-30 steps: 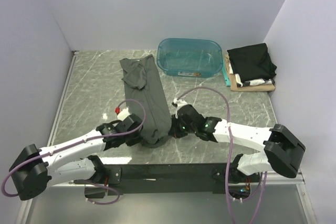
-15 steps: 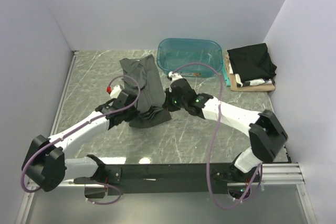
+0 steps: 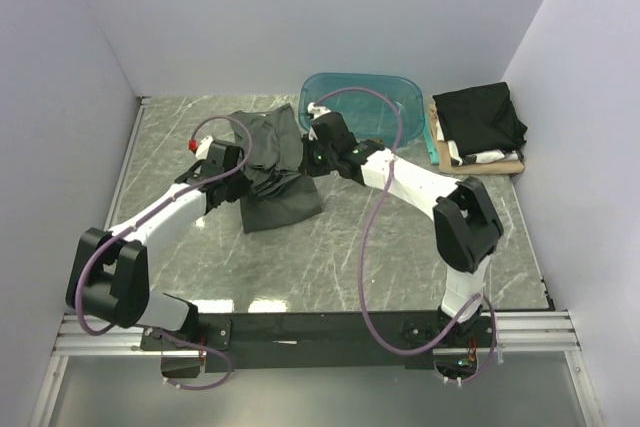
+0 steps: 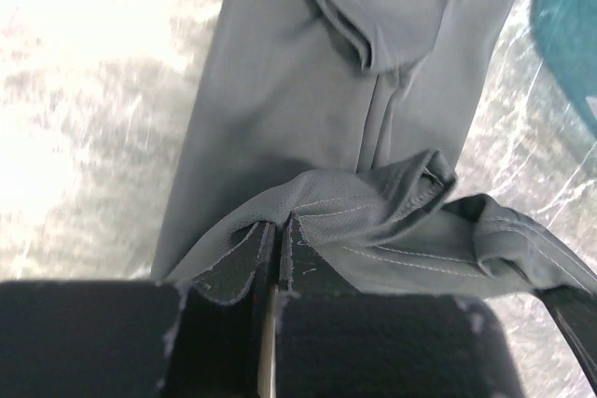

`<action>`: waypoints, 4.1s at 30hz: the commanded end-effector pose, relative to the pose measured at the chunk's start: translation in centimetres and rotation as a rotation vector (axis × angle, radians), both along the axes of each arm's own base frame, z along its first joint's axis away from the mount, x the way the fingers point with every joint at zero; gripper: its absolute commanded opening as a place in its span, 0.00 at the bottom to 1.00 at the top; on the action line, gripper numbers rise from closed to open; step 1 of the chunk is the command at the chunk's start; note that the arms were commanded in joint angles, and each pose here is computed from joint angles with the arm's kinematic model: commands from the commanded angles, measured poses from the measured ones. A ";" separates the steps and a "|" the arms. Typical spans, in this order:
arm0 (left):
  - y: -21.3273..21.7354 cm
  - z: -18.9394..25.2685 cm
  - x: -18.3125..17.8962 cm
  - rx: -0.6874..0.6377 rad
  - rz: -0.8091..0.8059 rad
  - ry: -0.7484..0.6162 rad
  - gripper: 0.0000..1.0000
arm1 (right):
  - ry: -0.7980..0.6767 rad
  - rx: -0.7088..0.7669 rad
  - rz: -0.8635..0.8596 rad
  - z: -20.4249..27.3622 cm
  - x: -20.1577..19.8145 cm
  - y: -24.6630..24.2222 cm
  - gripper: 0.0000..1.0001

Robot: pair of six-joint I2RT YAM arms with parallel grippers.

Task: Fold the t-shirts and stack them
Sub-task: Fold the tshirt

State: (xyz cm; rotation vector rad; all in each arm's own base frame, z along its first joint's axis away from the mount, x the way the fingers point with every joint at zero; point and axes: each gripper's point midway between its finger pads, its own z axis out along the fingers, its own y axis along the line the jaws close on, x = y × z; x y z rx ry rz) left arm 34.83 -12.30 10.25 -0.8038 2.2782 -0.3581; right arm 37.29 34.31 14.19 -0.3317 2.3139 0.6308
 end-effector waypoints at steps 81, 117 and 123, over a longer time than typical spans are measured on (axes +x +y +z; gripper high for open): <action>1.3 -2.1 -5.4 -0.159 -0.087 -0.090 0.95 | -0.158 0.220 -0.026 5.6 3.1 0.7 0.84; 1.6 -8.4 -5.6 -0.086 -0.087 0.137 0.01 | 0.178 0.065 -0.071 -6.6 -3.3 -4.9 0.68; 1.4 -8.6 -6.2 -0.102 -0.098 0.127 0.01 | 0.244 0.049 -0.040 -9.6 -4.1 -4.2 0.59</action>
